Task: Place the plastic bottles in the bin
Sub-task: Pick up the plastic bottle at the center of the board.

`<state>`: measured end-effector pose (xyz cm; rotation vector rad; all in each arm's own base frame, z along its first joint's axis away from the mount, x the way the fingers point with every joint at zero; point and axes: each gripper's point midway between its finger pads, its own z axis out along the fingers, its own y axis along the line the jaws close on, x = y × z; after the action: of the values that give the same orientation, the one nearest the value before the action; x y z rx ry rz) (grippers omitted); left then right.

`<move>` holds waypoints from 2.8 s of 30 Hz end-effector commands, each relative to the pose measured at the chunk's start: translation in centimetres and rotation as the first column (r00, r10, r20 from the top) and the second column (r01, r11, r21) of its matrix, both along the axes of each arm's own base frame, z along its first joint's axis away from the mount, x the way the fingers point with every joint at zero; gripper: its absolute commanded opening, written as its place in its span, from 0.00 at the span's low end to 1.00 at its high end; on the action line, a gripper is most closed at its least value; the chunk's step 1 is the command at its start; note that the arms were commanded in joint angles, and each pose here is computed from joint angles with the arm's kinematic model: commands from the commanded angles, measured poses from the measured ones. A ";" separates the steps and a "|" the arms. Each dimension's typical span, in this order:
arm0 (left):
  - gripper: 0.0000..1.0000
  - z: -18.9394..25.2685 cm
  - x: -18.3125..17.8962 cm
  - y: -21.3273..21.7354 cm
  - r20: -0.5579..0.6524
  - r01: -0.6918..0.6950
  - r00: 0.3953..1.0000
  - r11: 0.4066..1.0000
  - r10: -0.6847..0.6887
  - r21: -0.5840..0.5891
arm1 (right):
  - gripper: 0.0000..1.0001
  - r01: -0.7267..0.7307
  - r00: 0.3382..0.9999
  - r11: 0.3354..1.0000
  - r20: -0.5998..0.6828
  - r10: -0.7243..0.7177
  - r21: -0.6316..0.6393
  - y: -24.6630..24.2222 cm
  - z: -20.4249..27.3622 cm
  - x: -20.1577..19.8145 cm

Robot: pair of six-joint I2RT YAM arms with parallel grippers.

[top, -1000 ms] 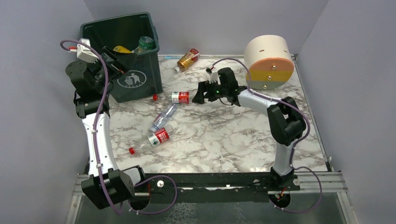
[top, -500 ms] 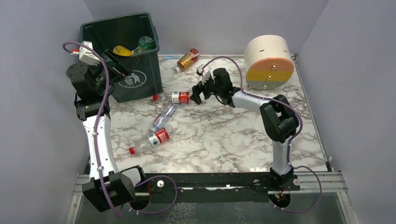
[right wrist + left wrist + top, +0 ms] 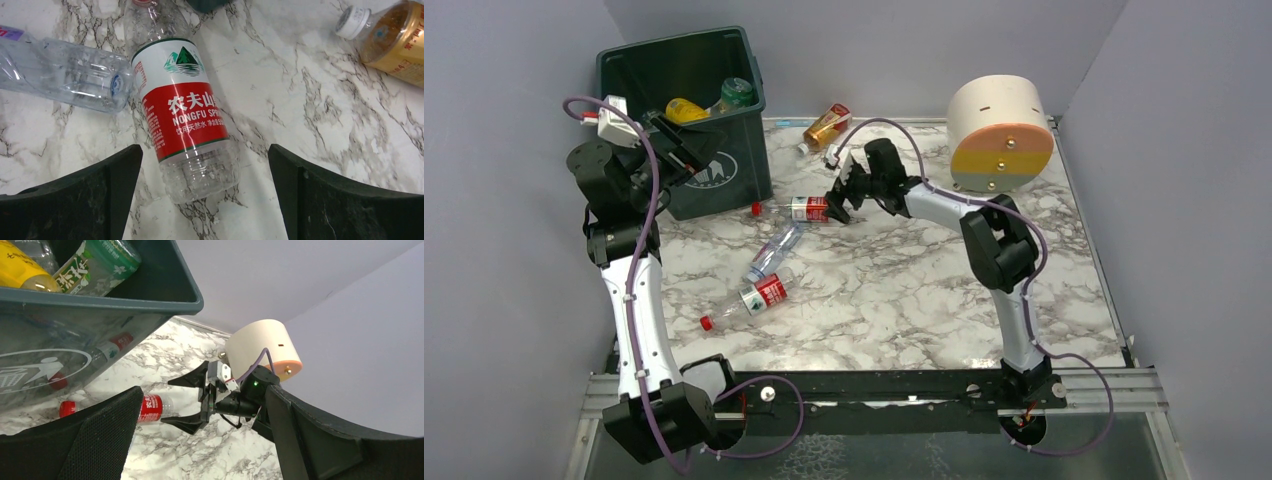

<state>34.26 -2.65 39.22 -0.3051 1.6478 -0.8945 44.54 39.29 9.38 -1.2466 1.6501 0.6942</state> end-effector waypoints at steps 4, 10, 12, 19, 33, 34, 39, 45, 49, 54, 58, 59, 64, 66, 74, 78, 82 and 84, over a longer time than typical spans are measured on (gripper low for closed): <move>0.99 0.4 -1.5 -0.7 -0.006 0.022 1.000 0.999 -0.022 0.032 | 1.00 -0.139 0.988 0.990 -0.069 0.136 -0.039 1.8 -3.0 -1.1; 0.99 -0.2 -1.6 -0.6 -0.024 0.017 1.000 0.999 -0.016 0.033 | 0.99 -0.146 0.983 0.986 -0.122 0.136 -0.077 1.6 -5.4 -1.1; 0.99 -0.2 -1.6 -0.6 -0.023 0.017 1.000 0.999 -0.016 0.035 | 0.95 -0.142 0.983 0.986 -0.132 0.130 -0.086 1.5 -5.9 -1.1; 0.99 -0.4 -1.7 -0.7 -0.028 0.015 1.000 0.999 -0.014 0.034 | 0.76 -0.118 0.984 0.990 -0.143 0.106 -0.074 1.2 -5.6 -1.6; 0.99 -0.4 -2.1 -0.9 -0.027 0.019 0.999 0.999 -0.019 0.029 | 0.49 -0.066 0.988 0.997 -0.140 0.059 -0.043 -0.1 -1.6 -3.2; 0.99 -0.4 -2.1 -0.9 -0.028 0.019 0.999 0.999 -0.019 0.029 | 0.49 -0.059 0.988 0.997 -0.142 0.051 -0.050 -0.5 -1.6 -3.5; 0.99 -0.3 -2.2 -0.9 -0.023 0.017 1.000 0.999 -0.016 0.032 | 0.46 0.018 0.990 0.994 -0.138 -0.033 -0.106 -2.5 -1.1 -4.0; 0.99 -0.3 -2.4 -1.3 -0.026 0.040 0.999 0.999 -0.039 0.023 | 0.46 0.131 0.975 0.981 -0.158 -0.153 -0.144 -4.9 -0.2 -5.0; 0.99 0.4 -3.0 -1.8 -0.008 0.060 0.998 0.998 -0.060 -0.002 | 0.46 0.217 0.952 0.961 -0.182 -0.247 -0.172 -6.6 0.8 -5.5; 0.99 1.0 -3.6 -2.9 0.014 0.108 0.994 0.993 -0.108 -0.049 | 0.46 0.281 0.930 0.951 -0.207 -0.304 -0.132 -7.7 4.1 -7.0; 0.99 1.5 -3.7 -4.0 0.031 0.160 0.987 0.983 -0.158 -0.087 | 0.46 0.330 0.913 0.940 -0.226 -0.340 -0.080 -8.2 7.5 -7.8; 0.99 1.5 -3.7 -4.4 0.031 0.172 0.985 0.980 -0.170 -0.097 | 0.46 0.338 0.910 0.939 -0.234 -0.343 -0.063 -8.2 8.4 -7.9; 0.99 0.9 -3.0 -6.9 0.030 0.213 0.977 0.969 -0.211 -0.125 | 0.47 0.358 0.898 0.933 -0.289 -0.331 0.042 -7.7 12.5 -9.1; 0.99 0.5 -2.6 -8.4 0.027 0.228 0.974 0.965 -0.227 -0.130 | 0.47 0.361 0.896 0.929 -0.303 -0.324 0.077 -7.8 13.9 -9.8; 0.99 -0.5 -1.7 -12.1 0.030 0.252 0.968 0.950 -0.251 -0.183 | 0.47 0.359 0.908 0.906 -0.309 -0.284 0.222 -8.4 18.9 -12.2; 0.99 -0.6 -1.6 -13.4 0.040 0.253 0.967 0.946 -0.250 -0.203 | 0.48 0.306 0.927 0.913 -0.304 -0.220 0.271 -8.2 21.0 -13.7; 0.99 -0.8 -1.3 -15.1 0.041 0.253 0.967 0.941 -0.250 -0.224 | 0.48 0.246 0.938 0.920 -0.314 -0.146 0.305 -7.8 21.9 -15.2; 0.99 -0.9 -1.2 -16.0 0.045 0.260 0.966 0.936 -0.256 -0.238 | 0.48 0.222 0.939 0.923 -0.323 -0.117 0.313 -7.6 21.9 -15.8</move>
<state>32.13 -17.79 37.47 -0.2139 1.6654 -1.2991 30.82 30.77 30.00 -0.7081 1.8198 0.9357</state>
